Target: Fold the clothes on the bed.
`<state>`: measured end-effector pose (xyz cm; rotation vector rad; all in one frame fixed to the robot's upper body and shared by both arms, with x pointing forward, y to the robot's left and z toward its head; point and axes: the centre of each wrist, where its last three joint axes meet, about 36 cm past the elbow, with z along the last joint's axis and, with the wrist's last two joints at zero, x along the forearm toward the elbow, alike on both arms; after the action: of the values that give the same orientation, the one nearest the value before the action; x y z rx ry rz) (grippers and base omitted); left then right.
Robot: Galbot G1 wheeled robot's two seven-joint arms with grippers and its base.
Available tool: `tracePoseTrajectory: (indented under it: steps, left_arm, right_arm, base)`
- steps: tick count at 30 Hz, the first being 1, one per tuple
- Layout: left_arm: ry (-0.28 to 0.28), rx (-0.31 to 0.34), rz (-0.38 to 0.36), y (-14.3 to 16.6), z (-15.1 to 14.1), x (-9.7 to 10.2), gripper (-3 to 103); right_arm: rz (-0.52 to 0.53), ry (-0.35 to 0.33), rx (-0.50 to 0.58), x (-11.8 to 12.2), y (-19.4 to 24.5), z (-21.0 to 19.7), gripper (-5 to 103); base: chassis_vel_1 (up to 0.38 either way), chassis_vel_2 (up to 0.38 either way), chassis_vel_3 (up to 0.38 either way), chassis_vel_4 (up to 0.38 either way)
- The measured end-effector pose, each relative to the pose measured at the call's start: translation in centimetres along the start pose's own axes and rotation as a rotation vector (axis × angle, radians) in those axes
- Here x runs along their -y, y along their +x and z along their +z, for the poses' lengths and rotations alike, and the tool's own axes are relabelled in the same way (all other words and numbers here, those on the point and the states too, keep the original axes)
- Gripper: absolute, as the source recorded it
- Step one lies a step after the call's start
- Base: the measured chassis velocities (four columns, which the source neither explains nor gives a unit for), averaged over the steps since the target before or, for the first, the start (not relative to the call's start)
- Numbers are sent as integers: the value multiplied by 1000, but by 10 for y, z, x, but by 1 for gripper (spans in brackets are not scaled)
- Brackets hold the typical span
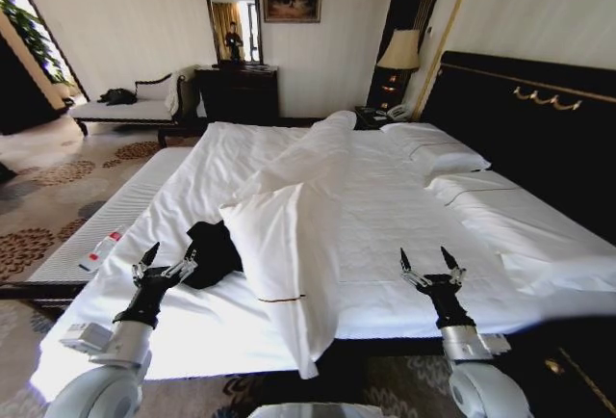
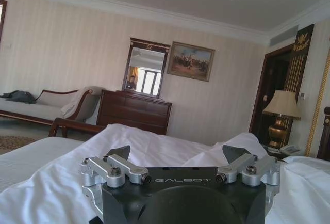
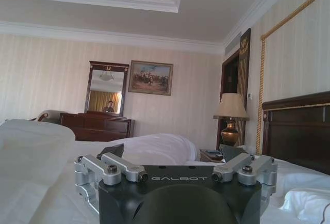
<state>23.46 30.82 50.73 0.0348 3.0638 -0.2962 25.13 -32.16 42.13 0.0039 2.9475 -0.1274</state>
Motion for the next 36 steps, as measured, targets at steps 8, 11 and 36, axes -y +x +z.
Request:
tracePoseTrajectory:
  steps: [8,11,36]
  left_arm:
    - [-5,22,-25,0,-1,-5,100]
    - [-17,35,-44,0,1,-9,100]
    - [-41,30,-171,17,11,-23,100]
  right_arm:
    - [-43,-38,15,9,-12,-3,100]
    - [-76,-95,28,12,-23,-7,100]
    - [-403,-806,-354,-75,-243,-63,100]
  base:
    - [15,46,-22,-52]
    - [0,0,0,0]
    - [0,0,0,0]
